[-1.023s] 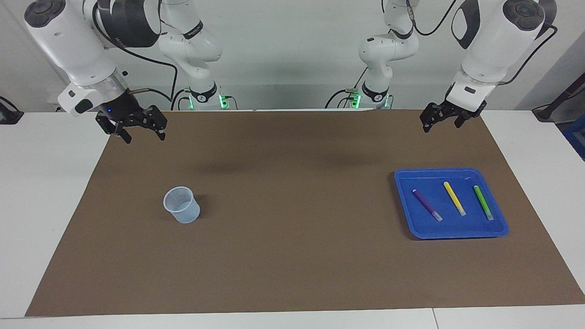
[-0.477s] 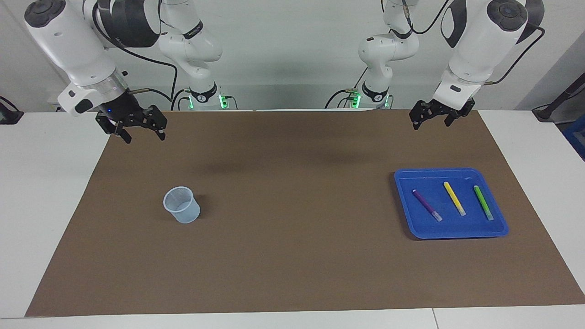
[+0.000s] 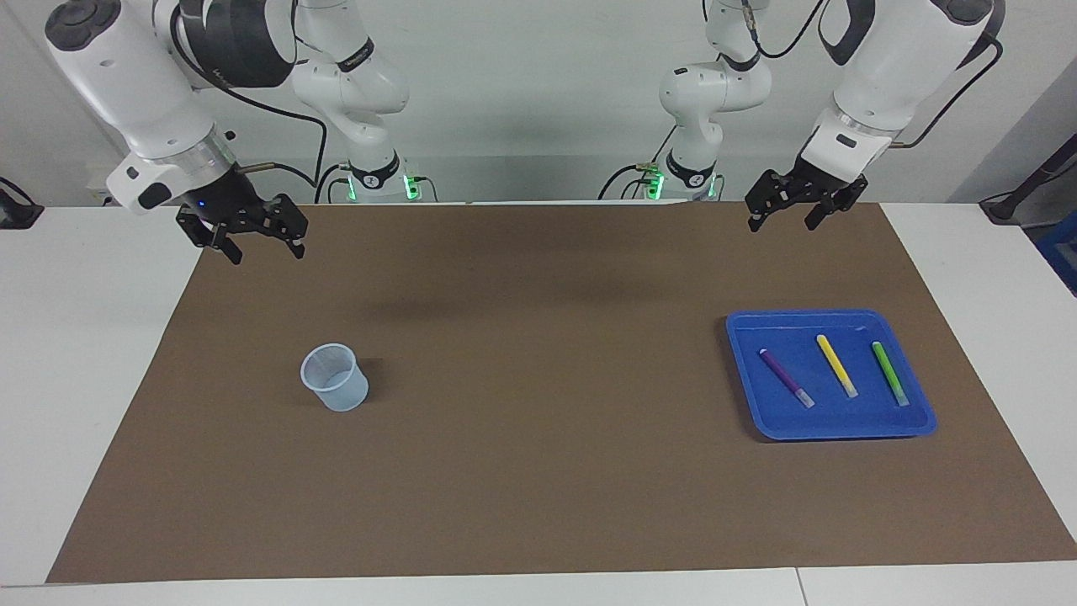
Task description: Right arm passes pens to left for tray arrangement
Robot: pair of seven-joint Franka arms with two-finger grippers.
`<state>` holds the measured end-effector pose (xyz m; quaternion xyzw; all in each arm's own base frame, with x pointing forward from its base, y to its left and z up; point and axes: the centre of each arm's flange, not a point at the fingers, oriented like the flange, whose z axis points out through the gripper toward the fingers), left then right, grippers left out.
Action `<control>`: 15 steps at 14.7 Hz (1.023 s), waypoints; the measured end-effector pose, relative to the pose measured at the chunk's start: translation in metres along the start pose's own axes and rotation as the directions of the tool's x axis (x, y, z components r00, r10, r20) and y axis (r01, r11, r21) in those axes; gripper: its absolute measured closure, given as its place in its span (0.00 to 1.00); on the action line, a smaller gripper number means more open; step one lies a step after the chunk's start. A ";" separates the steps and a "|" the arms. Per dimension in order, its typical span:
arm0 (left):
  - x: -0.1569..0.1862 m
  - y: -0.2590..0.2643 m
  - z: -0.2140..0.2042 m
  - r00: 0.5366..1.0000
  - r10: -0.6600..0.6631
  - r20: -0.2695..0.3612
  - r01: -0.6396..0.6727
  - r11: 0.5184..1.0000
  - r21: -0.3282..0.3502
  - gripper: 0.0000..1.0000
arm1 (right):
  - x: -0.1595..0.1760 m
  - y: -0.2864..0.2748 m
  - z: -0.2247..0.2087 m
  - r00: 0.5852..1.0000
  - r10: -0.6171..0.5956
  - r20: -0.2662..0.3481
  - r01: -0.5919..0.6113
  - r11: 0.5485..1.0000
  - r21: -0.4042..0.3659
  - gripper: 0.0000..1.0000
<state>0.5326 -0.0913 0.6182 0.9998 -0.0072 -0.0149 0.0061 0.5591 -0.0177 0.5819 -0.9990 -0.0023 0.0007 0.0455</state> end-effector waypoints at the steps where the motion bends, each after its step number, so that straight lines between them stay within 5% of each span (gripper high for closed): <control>1: 0.000 0.002 -0.003 1.000 0.007 -0.010 -0.007 1.000 0.009 0.00 | 0.000 0.000 0.000 1.000 0.000 0.000 0.000 1.000 0.000 0.00; 15: -0.001 0.005 -0.003 1.000 0.027 -0.012 -0.027 1.000 0.013 0.00 | 0.000 -0.010 0.004 1.000 -0.018 0.009 0.018 1.000 0.000 0.00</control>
